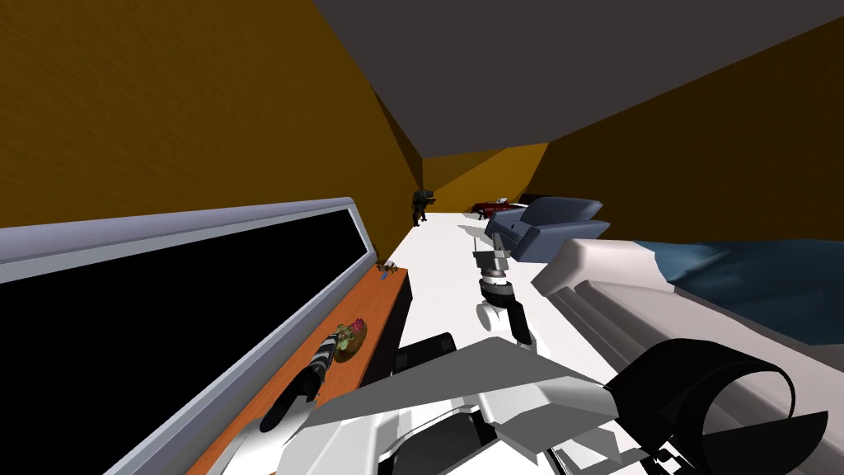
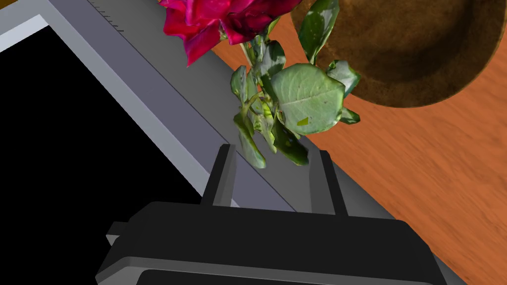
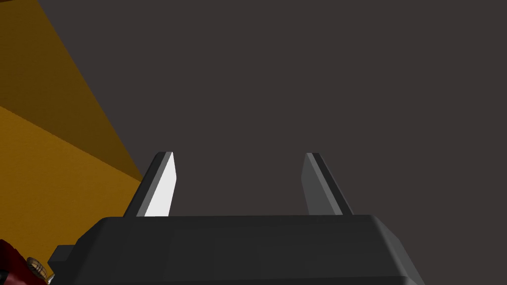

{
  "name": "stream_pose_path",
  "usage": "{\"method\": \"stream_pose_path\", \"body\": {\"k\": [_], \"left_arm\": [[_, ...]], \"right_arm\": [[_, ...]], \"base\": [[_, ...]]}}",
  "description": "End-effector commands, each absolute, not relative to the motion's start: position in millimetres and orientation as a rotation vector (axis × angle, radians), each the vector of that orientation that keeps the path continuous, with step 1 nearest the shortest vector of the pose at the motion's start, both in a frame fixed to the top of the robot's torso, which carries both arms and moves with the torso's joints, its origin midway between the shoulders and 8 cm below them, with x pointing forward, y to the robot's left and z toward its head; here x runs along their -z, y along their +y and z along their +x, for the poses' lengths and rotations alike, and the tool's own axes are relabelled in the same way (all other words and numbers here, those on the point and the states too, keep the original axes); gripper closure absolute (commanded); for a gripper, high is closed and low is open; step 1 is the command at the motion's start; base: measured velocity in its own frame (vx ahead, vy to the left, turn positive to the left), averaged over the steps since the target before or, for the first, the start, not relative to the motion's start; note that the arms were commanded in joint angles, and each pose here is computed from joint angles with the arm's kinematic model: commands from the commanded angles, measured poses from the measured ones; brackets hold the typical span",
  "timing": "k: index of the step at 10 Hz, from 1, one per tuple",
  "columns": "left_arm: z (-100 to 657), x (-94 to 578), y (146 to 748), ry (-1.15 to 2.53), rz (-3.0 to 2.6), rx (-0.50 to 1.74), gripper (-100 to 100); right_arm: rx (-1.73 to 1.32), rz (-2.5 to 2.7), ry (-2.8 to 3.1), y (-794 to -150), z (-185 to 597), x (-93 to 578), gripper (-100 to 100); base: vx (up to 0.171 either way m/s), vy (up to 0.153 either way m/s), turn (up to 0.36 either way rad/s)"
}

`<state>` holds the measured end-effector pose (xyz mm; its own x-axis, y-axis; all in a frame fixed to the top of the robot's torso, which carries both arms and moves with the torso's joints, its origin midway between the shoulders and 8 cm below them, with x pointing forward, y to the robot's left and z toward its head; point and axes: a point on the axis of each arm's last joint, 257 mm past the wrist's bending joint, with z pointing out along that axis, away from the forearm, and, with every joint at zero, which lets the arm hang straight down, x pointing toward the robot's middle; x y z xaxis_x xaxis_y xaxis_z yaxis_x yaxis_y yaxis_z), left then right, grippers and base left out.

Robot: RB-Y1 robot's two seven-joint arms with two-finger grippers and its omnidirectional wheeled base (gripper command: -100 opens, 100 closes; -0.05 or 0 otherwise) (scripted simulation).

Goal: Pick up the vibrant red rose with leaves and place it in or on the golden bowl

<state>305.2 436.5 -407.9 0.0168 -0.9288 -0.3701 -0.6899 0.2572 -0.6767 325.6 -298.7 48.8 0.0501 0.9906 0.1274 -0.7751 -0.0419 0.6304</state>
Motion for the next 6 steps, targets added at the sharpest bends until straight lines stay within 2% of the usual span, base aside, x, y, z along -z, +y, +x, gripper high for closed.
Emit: {"method": "stream_pose_path", "body": {"k": [1,5,6], "left_arm": [[305.2,407.9,436.5,1.734,-1.495,0.379,-100],[304.9,408.1,436.6,1.734,-1.495,0.378,-100],[304.5,408.5,436.7,1.734,-1.496,0.377,0]], "right_arm": [[-1.496,0.645,0.426,-298.7,325.6,-48.8,0],[-1.496,0.645,0.426,-298.7,325.6,-48.8,0],[-1.496,0.645,0.426,-298.7,325.6,-48.8,0]], "base": [[-0.011,0.004,0.001],[-0.001,0.0,0.0],[0.0,0.0,0.0]]}}
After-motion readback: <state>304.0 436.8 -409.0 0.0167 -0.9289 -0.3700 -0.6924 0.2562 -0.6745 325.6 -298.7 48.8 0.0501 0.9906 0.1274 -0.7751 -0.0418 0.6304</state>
